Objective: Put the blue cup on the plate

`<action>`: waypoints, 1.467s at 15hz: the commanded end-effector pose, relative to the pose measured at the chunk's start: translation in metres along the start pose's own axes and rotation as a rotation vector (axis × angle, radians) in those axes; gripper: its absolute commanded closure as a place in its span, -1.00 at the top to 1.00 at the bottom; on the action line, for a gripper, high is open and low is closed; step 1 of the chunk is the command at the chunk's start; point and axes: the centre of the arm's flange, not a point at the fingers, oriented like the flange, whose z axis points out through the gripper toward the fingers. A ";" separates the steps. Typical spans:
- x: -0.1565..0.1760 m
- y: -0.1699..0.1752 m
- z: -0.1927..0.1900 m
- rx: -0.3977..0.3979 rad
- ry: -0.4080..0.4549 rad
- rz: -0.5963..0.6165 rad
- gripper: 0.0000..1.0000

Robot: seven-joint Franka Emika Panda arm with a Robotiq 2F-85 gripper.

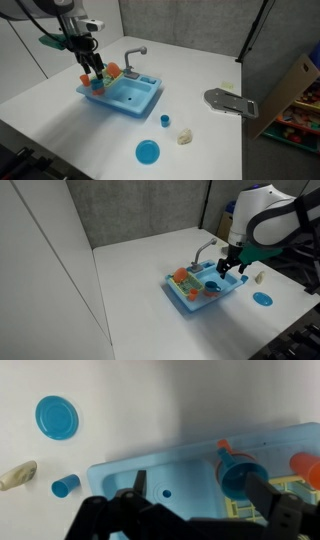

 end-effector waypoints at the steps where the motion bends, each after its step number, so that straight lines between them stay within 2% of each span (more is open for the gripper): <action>1: 0.010 0.000 0.010 0.006 0.020 -0.049 1.00; 10: 0.022 -0.006 0.037 0.018 0.014 -0.192 1.00; 22: 0.034 -0.035 0.053 0.023 0.028 -0.216 1.00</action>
